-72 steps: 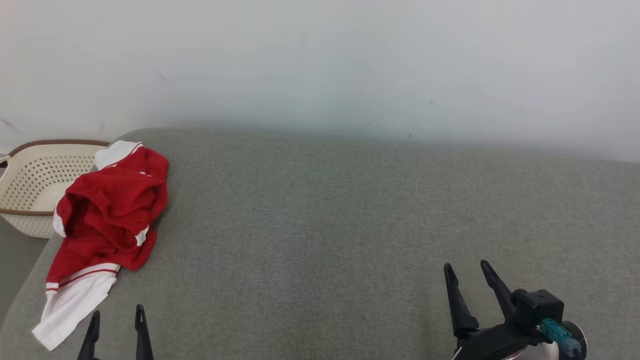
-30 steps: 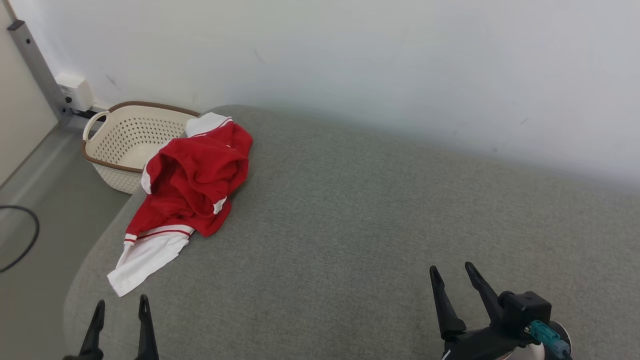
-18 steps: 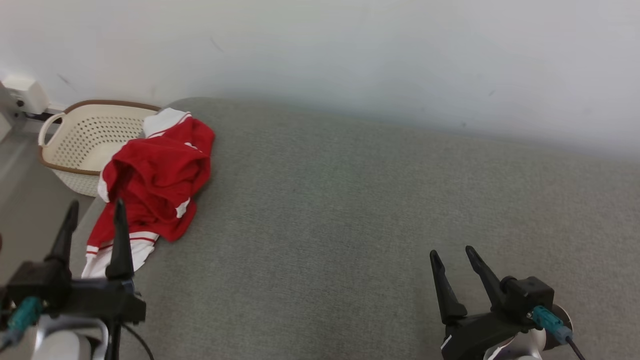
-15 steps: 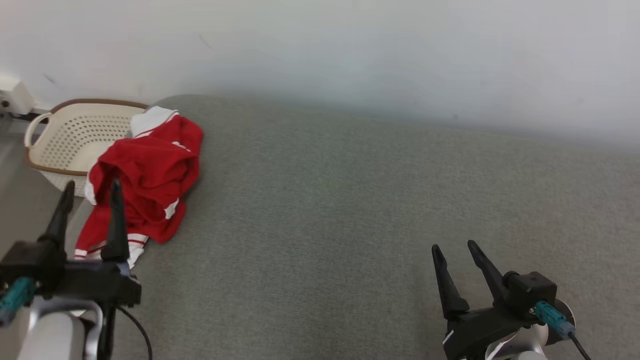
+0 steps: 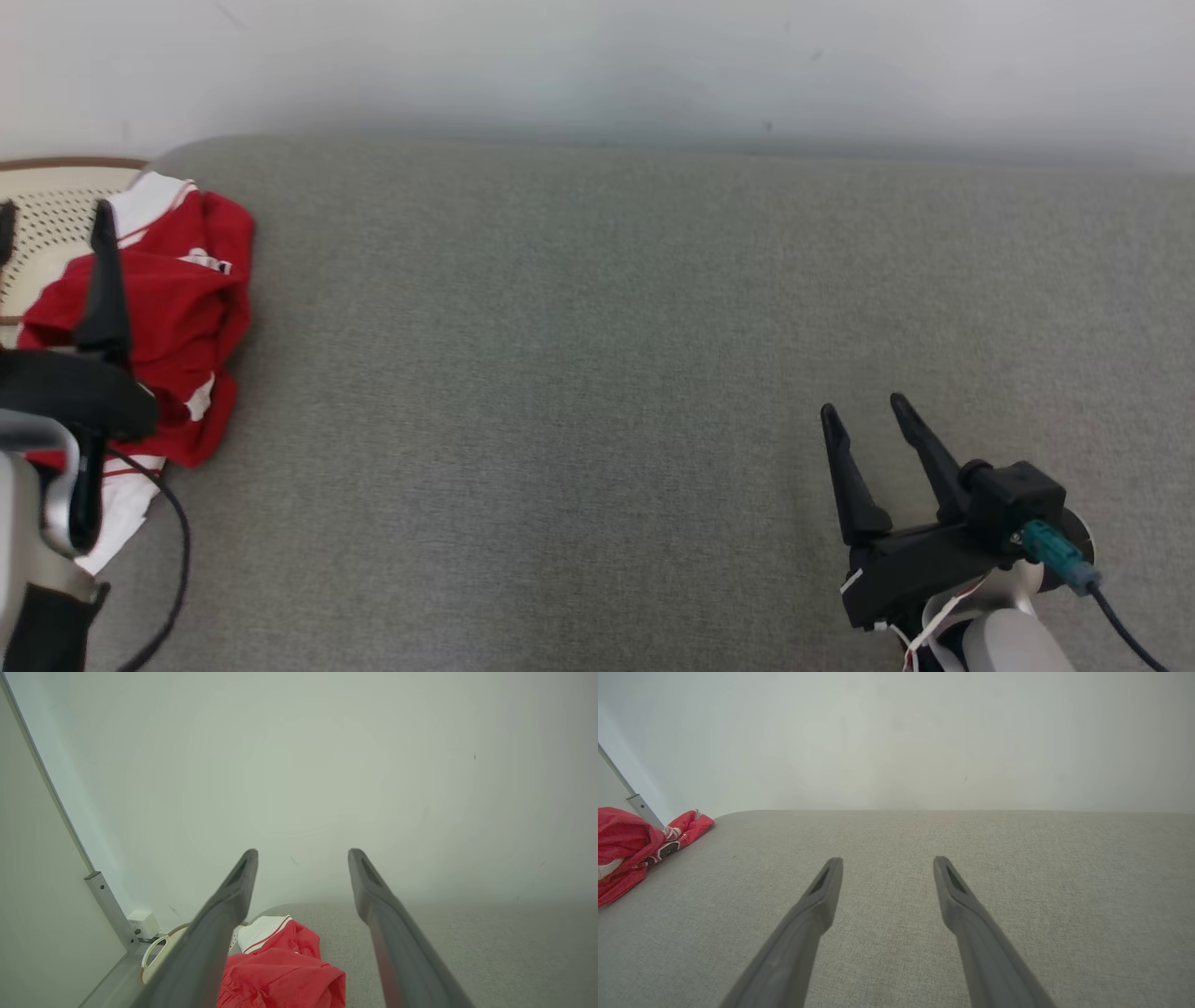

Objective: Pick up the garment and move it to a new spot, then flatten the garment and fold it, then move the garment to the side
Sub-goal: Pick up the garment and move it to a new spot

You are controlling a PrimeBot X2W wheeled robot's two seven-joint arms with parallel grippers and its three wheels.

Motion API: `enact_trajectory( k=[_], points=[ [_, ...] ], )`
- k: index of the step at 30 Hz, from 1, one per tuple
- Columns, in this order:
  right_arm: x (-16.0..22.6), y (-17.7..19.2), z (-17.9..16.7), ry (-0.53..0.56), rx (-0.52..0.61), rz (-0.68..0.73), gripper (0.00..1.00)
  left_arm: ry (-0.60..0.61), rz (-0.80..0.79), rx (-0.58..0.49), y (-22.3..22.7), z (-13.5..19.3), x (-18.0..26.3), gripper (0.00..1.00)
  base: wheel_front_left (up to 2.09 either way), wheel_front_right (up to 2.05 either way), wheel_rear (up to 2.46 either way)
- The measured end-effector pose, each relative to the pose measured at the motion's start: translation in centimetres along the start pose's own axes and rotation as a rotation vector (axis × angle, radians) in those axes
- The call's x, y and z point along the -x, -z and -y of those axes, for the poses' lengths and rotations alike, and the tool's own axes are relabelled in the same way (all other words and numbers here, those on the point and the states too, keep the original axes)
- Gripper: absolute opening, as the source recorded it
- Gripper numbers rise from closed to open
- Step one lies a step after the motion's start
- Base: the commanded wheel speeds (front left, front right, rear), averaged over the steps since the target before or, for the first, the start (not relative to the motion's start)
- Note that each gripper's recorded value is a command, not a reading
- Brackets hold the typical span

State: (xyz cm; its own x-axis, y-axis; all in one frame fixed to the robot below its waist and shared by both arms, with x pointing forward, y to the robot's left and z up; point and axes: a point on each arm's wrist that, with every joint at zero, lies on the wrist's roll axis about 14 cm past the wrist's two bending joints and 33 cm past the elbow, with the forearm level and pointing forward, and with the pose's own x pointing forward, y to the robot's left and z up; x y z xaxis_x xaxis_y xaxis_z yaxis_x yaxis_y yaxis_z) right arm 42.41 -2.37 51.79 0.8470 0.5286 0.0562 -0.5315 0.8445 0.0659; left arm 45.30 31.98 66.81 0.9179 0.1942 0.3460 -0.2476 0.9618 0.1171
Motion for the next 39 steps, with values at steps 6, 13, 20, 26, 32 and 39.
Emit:
enact_trajectory(
  k=[6, 13, 20, 26, 32, 39],
  points=[
    [0.1, 1.1, 2.8, 0.059, -0.001, -0.019, 1.0, 0.015, -0.111, -0.016, 4.0, 0.9, -2.7, 1.0, 0.0, 0.0, 0.0],
    [0.5, 2.7, 4.9, 0.106, -0.009, -0.051, 1.0, 0.026, -0.279, -0.053, 9.9, 1.5, -4.3, 1.0, 0.0, 0.0, 0.0],
    [0.9, 3.5, 6.4, 0.146, -0.016, -0.069, 1.0, 0.044, -0.424, -0.108, 14.7, 1.8, -4.5, 1.0, 0.0, 0.0, 0.0],
    [1.2, 3.8, 6.8, 0.159, -0.016, -0.076, 1.0, 0.051, -0.501, -0.146, 16.6, 1.0, -3.9, 1.0, 0.0, 0.0, 0.0],
    [1.1, 3.8, 6.7, 0.158, -0.018, -0.077, 1.0, 0.071, -0.668, -0.157, 19.3, 0.5, -2.1, 1.0, 0.0, 0.0, 0.0],
    [0.9, 3.7, 6.6, 0.151, -0.014, -0.077, 1.0, 0.072, -0.834, -0.128, 21.4, 0.4, -0.1, 1.0, 0.0, 0.0, 0.0]
  ],
)
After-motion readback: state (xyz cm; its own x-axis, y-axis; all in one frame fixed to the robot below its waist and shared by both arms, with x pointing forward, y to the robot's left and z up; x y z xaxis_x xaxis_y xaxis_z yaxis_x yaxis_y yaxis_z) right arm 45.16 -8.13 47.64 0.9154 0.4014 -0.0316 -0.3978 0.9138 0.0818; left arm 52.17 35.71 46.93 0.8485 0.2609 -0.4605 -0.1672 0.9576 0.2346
